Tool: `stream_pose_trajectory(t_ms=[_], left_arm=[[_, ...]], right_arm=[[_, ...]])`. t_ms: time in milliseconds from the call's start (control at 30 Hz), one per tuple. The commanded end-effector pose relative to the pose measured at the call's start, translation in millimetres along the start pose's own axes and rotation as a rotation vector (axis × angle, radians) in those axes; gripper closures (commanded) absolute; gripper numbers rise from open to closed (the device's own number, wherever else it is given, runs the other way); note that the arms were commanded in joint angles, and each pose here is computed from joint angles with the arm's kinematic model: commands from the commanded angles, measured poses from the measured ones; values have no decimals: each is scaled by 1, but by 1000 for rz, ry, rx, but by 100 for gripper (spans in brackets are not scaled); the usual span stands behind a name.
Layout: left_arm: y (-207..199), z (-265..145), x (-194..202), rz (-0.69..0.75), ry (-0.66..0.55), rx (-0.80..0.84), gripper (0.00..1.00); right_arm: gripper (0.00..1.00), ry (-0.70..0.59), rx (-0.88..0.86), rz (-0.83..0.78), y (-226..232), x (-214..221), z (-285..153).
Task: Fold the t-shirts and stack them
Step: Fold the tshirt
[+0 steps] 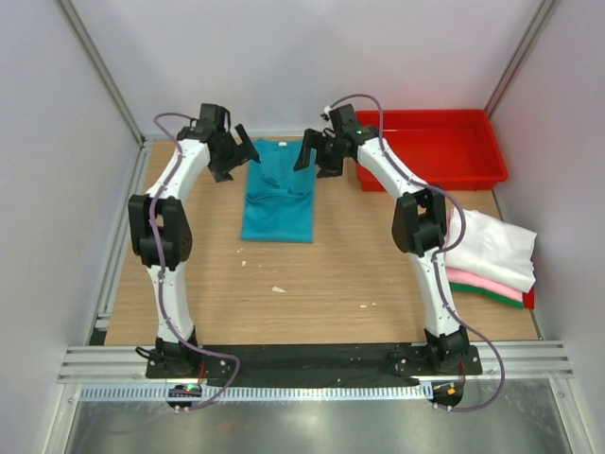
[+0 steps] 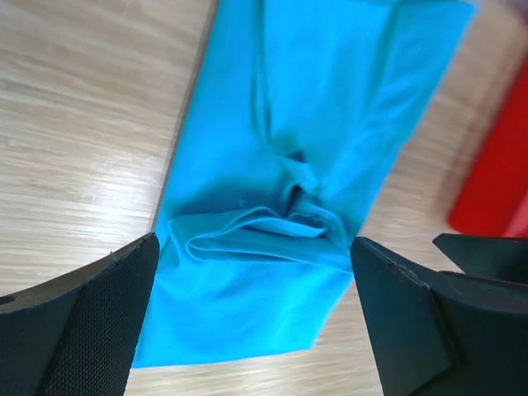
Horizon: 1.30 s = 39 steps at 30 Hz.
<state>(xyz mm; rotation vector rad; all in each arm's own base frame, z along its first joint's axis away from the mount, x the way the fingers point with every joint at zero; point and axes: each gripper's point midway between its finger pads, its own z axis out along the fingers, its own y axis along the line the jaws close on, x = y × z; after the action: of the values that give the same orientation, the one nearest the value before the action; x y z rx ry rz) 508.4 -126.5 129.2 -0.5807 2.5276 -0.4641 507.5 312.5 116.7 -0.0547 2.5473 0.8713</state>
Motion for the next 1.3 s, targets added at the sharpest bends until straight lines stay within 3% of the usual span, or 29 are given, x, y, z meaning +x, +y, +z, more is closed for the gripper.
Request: stream_pose_trajectory(t_ms=[0,100,267,400,467,500,600,700,833,900,1000,1033,1267], left_arm=[[-28,-61,-22,42,-79,98,0],[-37,-87,-12,23,-83,167,0],[-14,-81,45,-18,2,222,1],[-22,-66,77,-9,76,364,15],[-30,-59,85,63,74,410,18],[-35,-55,89,109,75,437,17],[-47,-40,86,284,23,451,18],[-53,-26,66,347,-20,419,31],[-52,6,68,378,32,404,60],[-50,12,76,460,54,400,68],[-47,19,86,563,95,397,88],[-43,19,90,614,113,390,100],[-33,13,113,844,161,430,100]], right_arm=[[11,-230,-151,-125,78,-59,-88],[6,-206,-220,-133,93,-37,-93],[10,-140,-84,-269,75,16,-72],[16,-109,-25,-280,68,39,-60],[10,-121,43,-248,56,39,-62],[2,-171,111,-225,48,28,-70],[0,-211,171,-201,38,17,-88],[0,-268,268,-187,25,6,-113],[0,-282,379,-159,4,9,-139],[0,-309,407,-152,-1,7,-153],[0,-330,434,-139,-11,9,-167],[0,-328,445,-136,-16,13,-167],[0,-316,484,-128,-35,20,-177]])
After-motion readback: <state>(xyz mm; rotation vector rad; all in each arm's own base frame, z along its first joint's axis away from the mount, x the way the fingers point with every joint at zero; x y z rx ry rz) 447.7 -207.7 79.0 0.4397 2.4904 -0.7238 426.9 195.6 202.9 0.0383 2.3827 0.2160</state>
